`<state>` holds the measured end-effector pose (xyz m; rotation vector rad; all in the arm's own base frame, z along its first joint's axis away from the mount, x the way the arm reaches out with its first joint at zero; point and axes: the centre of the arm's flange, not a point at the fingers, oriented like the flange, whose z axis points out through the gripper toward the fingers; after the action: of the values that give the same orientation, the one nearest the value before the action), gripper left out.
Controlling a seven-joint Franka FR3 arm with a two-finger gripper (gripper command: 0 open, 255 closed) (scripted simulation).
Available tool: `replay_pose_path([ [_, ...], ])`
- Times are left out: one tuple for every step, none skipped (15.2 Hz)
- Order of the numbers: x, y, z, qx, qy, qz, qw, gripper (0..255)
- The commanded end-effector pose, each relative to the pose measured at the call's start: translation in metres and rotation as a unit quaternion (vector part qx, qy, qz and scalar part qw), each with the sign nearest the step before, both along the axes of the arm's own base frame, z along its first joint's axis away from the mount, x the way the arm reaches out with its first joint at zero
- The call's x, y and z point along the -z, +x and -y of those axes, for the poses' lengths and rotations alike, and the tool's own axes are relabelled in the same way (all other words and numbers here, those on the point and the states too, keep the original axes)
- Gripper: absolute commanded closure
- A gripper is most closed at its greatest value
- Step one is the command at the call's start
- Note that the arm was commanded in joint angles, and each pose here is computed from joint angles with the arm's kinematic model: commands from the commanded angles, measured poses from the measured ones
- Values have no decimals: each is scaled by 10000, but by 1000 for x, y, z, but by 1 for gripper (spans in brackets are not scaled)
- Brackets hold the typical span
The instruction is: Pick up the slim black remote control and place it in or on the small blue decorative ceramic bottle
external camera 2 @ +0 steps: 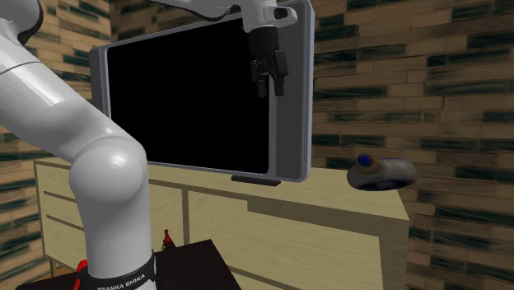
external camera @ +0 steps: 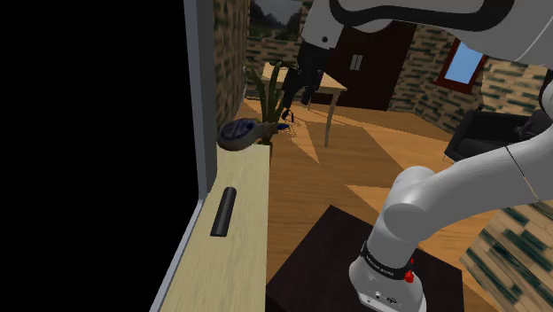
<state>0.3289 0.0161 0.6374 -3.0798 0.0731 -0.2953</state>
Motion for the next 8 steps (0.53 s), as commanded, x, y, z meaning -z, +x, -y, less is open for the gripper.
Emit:
replay_pose_path([
  [0, 0, 0, 0, 0, 0, 10000, 0],
  [10, -1, -9, 185, 26, -32, 9998, 0],
  [20, -1, -18, 370, 51, -64, 9993, 0],
  [29, -1, -27, 555, 77, -96, 9984, 0],
  [39, -1, -36, 739, 102, -128, 9971, 0],
  [48, -1, -45, 924, 128, -160, 9955, 0],
  [58, 0, -54, 1108, 153, -192, 9935, 0],
  [68, 0, -63, 1291, 179, -224, 9912, 0],
])
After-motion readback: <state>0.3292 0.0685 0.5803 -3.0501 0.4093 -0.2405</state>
